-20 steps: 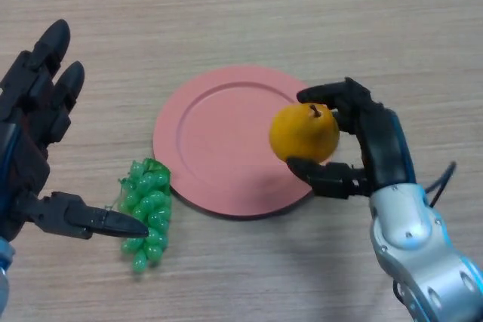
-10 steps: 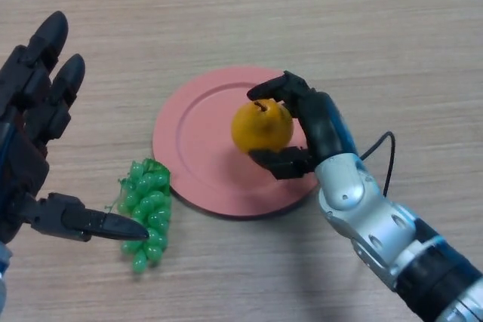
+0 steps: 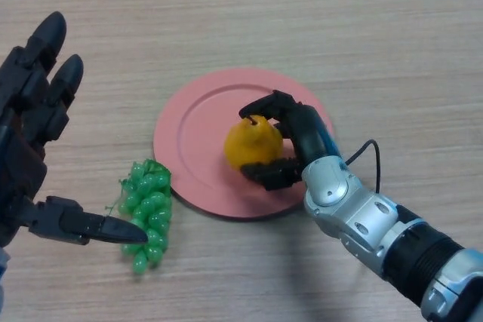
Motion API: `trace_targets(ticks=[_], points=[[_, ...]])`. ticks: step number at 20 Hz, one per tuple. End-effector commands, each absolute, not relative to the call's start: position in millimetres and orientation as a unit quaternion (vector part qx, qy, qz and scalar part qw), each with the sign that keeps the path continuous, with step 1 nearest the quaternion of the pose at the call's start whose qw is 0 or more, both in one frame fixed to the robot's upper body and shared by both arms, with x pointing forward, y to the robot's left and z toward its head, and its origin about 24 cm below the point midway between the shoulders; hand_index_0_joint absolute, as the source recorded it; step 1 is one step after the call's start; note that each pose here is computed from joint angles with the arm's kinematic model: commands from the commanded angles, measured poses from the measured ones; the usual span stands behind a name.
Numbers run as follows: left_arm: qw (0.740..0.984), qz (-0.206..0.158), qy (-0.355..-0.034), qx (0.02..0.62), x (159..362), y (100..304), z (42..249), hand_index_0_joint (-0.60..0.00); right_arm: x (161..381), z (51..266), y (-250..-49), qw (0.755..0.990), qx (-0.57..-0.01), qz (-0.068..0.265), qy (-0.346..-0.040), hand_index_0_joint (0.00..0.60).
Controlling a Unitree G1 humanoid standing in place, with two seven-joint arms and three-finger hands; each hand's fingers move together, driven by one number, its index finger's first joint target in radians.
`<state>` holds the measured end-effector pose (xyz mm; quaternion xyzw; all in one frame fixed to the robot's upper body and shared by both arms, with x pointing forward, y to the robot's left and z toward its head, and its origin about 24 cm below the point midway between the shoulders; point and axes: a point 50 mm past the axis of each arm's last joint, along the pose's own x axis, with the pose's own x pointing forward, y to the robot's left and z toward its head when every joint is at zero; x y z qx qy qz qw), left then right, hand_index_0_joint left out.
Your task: Pick up the yellow pear and place it on the plate
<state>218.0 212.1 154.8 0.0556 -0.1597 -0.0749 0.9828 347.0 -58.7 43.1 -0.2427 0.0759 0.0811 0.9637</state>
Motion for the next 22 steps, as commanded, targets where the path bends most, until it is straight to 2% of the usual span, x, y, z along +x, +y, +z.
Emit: trace_targets(ticks=[1,2,3,4,5,9,13,15,19,22], points=[[0.965,-0.058,-0.246,0.073,206.7,221.2,184.3,0.0,363.1,105.6,-46.7,0.977,-0.19,0.088,-0.05,0.0],[0.965,-0.057,-0.247,0.073,206.3,221.3,184.1,0.0,363.0,110.7,-47.0,0.978,-0.176,0.089,-0.061,0.0],[0.963,-0.055,-0.252,0.073,206.0,221.7,184.4,0.0,362.8,120.6,-50.2,0.978,-0.167,0.087,-0.092,0.0],[0.963,-0.055,-0.254,0.071,205.7,222.0,184.5,0.0,362.7,126.8,-54.6,0.979,-0.159,0.077,-0.103,0.0],[0.962,-0.053,-0.258,0.077,205.3,221.7,185.4,0.0,359.2,138.1,-65.2,0.979,-0.148,0.059,-0.13,0.0],[0.962,-0.059,-0.255,0.075,206.6,219.0,184.3,0.0,330.3,171.2,-105.2,0.974,-0.127,0.031,-0.183,0.0],[0.964,-0.064,-0.246,0.077,209.3,215.2,182.6,0.0,288.7,184.3,-146.3,0.973,-0.123,0.016,-0.197,0.0],[0.965,-0.066,-0.24,0.078,211.6,214.7,181.5,0.0,267.4,184.3,-157.1,0.969,-0.133,0.016,-0.206,0.0],[0.966,-0.066,-0.239,0.072,214.8,215.1,180.6,0.0,234.3,181.1,-164.2,0.964,-0.134,0.034,-0.228,0.0],[0.965,-0.062,-0.239,0.087,217.2,215.5,181.1,0.0,221.4,178.9,-160.9,0.964,-0.122,0.05,-0.231,0.0]])
